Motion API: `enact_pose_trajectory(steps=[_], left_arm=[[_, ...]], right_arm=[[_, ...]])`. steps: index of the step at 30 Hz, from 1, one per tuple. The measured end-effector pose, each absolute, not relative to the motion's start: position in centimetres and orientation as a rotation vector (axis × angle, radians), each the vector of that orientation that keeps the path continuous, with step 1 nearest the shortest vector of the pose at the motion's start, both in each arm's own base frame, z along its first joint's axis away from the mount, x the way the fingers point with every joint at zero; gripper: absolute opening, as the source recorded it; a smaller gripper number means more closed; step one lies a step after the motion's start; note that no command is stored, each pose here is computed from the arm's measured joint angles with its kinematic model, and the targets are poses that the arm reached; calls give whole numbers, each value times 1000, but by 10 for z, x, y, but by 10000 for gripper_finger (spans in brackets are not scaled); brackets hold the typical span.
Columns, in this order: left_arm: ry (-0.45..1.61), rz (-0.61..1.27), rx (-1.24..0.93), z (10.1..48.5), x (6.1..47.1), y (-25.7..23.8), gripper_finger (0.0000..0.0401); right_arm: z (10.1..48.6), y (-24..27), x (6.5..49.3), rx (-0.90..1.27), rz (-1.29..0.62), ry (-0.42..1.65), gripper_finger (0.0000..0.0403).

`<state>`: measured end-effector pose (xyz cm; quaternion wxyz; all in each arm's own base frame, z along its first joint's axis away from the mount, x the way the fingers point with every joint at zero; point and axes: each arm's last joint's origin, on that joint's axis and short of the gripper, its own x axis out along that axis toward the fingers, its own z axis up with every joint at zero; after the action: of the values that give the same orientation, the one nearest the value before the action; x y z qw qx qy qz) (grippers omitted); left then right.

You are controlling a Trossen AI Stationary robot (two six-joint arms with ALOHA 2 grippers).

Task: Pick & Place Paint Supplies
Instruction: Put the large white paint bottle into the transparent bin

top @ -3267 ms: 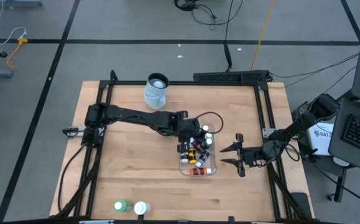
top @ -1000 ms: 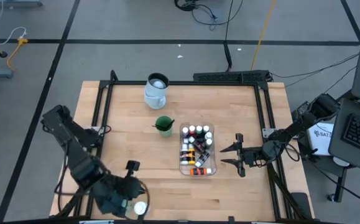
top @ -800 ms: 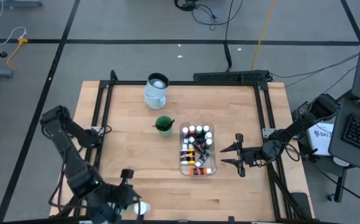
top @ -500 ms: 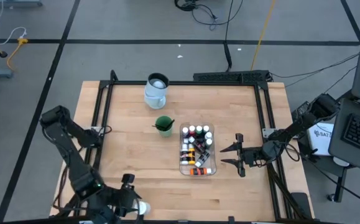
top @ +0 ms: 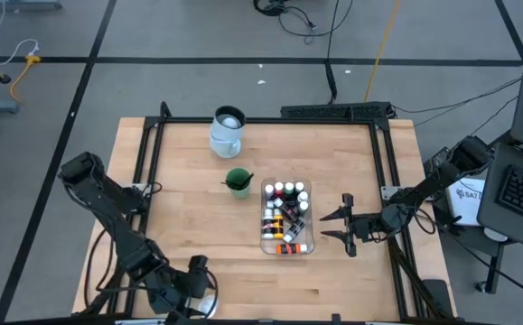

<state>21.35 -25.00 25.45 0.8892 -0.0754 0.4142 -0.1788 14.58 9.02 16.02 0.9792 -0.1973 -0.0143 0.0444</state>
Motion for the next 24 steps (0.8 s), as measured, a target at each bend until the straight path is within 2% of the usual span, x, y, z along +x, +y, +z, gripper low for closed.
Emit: enact_pose_trajectory(steps=[9, 19, 24], left_arm=[[870, -388, -109, 254, 222, -240, 303], [811, -410, -126, 278, 211, -230, 318], [811, -449, -131, 280, 205, -234, 307]], right_arm=[[160, 90, 146, -397, 89, -29, 169], [160, 90, 146, -397, 89, -29, 169], [160, 90, 146, -402, 89, -29, 169]])
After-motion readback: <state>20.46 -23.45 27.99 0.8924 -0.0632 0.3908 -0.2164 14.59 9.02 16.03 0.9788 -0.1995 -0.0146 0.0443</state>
